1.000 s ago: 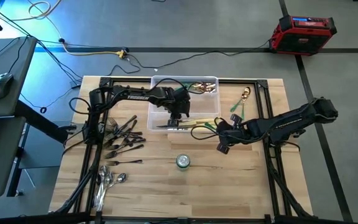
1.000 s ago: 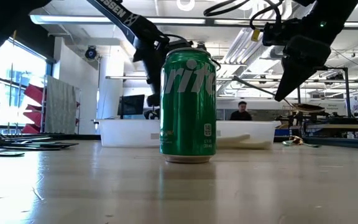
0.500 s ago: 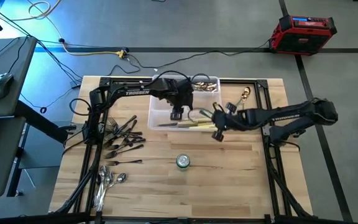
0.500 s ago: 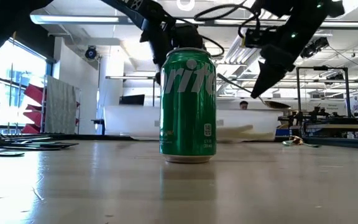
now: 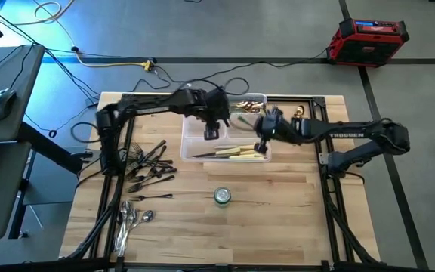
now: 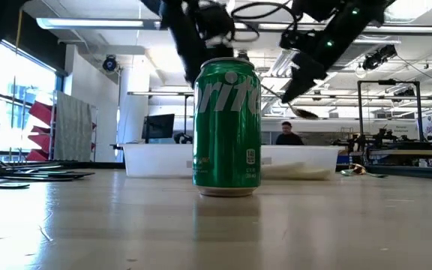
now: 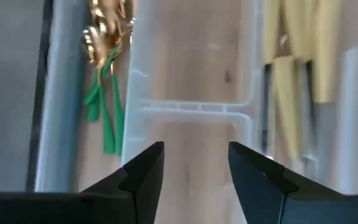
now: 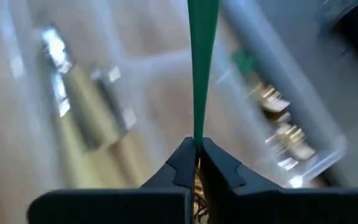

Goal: Sort silverware
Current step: Put the green spoon into the silverware tray

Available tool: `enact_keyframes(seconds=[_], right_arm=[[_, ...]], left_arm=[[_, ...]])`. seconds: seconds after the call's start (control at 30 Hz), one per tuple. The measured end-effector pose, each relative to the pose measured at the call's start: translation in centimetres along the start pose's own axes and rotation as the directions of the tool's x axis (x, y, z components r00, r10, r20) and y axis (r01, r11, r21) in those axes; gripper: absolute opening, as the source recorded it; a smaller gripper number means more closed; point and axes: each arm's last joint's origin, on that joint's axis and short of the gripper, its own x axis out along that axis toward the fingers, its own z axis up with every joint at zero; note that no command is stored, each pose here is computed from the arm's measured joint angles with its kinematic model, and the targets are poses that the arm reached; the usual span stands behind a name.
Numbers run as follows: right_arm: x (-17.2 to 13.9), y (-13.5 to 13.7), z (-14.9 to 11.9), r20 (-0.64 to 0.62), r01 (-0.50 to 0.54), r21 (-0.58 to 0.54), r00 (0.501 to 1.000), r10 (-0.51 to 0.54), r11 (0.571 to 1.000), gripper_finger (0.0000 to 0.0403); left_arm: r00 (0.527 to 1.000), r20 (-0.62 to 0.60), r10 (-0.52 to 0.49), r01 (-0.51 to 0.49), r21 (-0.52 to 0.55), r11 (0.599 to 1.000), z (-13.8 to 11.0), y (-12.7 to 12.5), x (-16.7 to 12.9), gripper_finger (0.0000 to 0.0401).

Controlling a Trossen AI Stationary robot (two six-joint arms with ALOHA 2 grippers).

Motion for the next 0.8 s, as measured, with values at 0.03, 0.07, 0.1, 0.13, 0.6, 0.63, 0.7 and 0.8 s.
enact_keyframes(seconds=[0.03, 0.07, 0.1, 0.13, 0.6, 0.63, 0.7, 0.8], right_arm=[[0.1, -0.7, 0.5, 0.029, 0.023, -0.007, 0.999, -0.022, 1.000, 0.0000], [0.2, -1.4, 0.9, 0.054, 0.045, -0.017, 0.998, -0.044, 0.999, 0.0000], [0.5, -2.0, 1.1, 0.073, 0.067, -0.031, 0.995, -0.064, 0.997, 0.0000], [0.8, -2.6, 1.4, 0.093, 0.087, -0.041, 0.992, -0.083, 0.995, 0.0000], [10.1, -6.6, 0.1, 0.047, 0.306, -0.077, 0.952, -0.303, 0.949, 0.0000], [10.6, -6.8, 0.0, 0.047, 0.315, -0.079, 0.949, -0.312, 0.946, 0.0000], [11.7, -7.1, -0.4, 0.044, 0.327, -0.085, 0.945, -0.325, 0.941, 0.0000], [13.1, -7.5, -0.7, 0.016, 0.322, -0.093, 0.947, -0.322, 0.942, 0.0000]], left_arm=[[1.000, 0.021, -0.002, 0.003, -0.026, 1.000, -0.1, 0.1, -1.4, 0.0158], [0.999, 0.036, -0.003, 0.004, -0.046, 0.999, -0.3, 0.1, -2.8, 0.0159], [0.998, 0.057, 0.002, 0.002, -0.065, 0.998, -0.4, 0.0, -4.3, 0.0159], [0.997, 0.073, 0.009, -0.003, -0.085, 0.996, -0.7, 0.0, -5.7, 0.0158], [0.960, 0.186, 0.210, -0.172, -0.202, 0.964, -2.2, -5.2, -15.4, 0.0158], [0.958, 0.182, 0.220, -0.182, -0.203, 0.962, -2.3, -5.7, -15.2, 0.0158], [0.958, 0.159, 0.241, -0.206, -0.207, 0.956, -2.9, -6.8, -14.6, 0.0158], [0.957, 0.117, 0.266, -0.233, -0.241, 0.942, -4.1, -8.2, -13.6, 0.0158]])
